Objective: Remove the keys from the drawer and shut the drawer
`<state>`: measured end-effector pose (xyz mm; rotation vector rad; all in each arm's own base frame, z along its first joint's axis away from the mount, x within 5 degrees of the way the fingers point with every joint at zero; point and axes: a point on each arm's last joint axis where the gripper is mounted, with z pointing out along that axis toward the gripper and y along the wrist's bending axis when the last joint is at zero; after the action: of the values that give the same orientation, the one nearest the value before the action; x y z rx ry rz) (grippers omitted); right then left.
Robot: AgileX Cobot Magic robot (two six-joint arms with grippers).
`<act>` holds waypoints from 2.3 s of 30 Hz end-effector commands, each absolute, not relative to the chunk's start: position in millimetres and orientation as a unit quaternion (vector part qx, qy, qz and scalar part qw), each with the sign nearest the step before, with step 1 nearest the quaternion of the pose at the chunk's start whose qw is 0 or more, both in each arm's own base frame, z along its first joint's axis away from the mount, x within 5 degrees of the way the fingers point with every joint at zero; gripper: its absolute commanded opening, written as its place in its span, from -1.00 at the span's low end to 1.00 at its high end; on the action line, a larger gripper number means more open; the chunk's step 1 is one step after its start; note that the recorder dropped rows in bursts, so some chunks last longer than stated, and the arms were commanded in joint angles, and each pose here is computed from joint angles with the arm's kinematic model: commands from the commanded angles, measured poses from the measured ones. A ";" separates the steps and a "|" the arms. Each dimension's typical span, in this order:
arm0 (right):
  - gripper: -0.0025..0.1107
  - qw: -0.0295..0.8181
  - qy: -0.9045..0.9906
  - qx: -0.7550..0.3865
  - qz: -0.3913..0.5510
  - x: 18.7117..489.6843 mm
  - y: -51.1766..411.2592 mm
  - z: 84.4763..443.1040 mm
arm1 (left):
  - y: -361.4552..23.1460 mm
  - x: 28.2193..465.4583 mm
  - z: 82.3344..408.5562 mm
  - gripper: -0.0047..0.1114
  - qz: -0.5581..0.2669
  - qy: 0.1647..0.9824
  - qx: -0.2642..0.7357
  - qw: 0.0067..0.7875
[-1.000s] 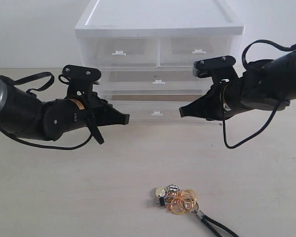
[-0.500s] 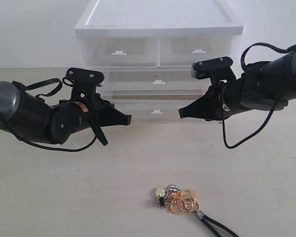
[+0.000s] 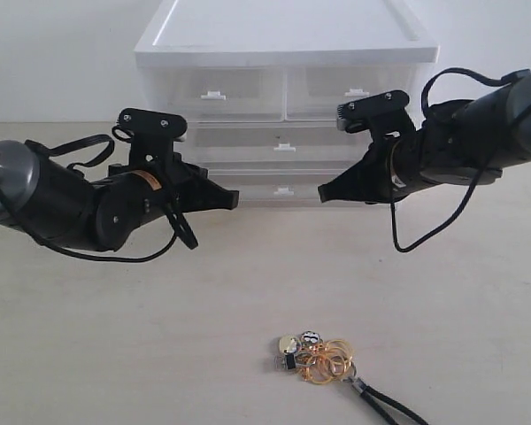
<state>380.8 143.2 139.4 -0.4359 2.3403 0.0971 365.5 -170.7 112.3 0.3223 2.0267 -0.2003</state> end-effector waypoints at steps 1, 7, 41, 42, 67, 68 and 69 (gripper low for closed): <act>-0.96 0.367 0.912 -0.178 0.027 383.2 140.9 135.5 | -168.8 375.0 115.9 -0.85 -0.083 0.835 0.130 0.529; -0.96 0.371 0.910 -0.183 0.016 385.8 140.3 138.3 | -170.9 379.8 105.0 -0.85 -0.081 0.841 0.131 0.519; -0.96 0.515 0.808 -0.171 0.229 183.9 94.4 250.1 | -105.0 177.9 244.8 -0.85 -0.158 0.798 0.103 0.572; -0.96 0.515 0.808 -0.172 0.229 183.9 94.4 250.1 | -104.2 177.0 246.8 -0.85 -0.160 0.795 0.102 0.576; -0.96 0.698 0.701 -0.077 0.123 98.5 26.8 278.8 | -103.5 176.5 248.6 -0.85 -0.160 0.792 0.100 0.580; -0.96 0.710 0.691 -0.072 0.119 92.0 24.5 274.8 | -103.5 176.5 248.6 -0.85 -0.160 0.792 0.100 0.580; -0.96 0.720 0.681 -0.068 0.114 86.1 22.8 271.1 | -103.5 176.5 248.6 -0.85 -0.160 0.792 0.100 0.580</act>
<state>100.6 27.5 280.1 -0.1706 1.5719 0.2796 178.2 -104.5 248.7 0.2390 1.8533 -0.3725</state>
